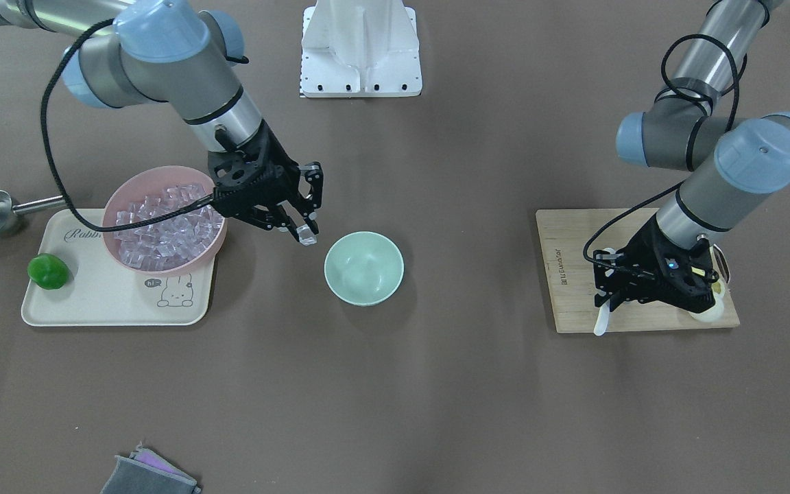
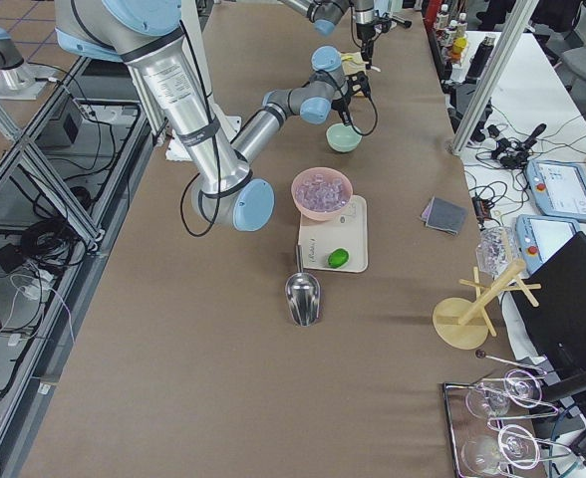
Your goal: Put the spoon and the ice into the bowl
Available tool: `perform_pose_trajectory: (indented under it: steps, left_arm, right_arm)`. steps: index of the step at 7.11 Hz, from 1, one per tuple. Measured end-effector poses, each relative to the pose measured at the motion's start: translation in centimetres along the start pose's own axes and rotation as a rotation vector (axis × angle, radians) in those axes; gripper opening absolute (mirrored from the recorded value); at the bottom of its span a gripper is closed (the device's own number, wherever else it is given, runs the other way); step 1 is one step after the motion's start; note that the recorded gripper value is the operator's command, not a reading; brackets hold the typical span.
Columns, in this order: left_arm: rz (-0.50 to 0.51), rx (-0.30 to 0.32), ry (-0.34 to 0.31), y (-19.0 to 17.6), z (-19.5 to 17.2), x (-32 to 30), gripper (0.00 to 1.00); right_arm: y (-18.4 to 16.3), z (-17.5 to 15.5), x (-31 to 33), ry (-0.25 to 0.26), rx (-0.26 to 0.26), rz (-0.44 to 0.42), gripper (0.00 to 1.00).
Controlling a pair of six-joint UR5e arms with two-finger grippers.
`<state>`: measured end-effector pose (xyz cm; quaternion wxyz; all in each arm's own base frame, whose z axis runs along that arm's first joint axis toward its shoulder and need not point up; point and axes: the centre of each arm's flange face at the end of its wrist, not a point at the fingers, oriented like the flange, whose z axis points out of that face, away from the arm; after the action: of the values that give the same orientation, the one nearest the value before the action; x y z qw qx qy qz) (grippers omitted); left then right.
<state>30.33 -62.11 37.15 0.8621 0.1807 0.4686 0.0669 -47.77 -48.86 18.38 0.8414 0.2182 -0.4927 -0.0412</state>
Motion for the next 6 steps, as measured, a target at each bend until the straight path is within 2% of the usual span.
perform_pose_trajectory:
  steps: [3,6]
  left_arm:
    - [-0.245,0.061,0.086,-3.0,-2.6,4.9,0.00]
    - [-0.316,0.066,0.106,-3.3,-2.7,6.1,0.00]
  right_arm:
    - [4.5,5.1,-5.4,0.059,0.052,-0.026,0.00]
    - [4.4,8.7,-7.2,0.086,0.080,-0.031,0.00]
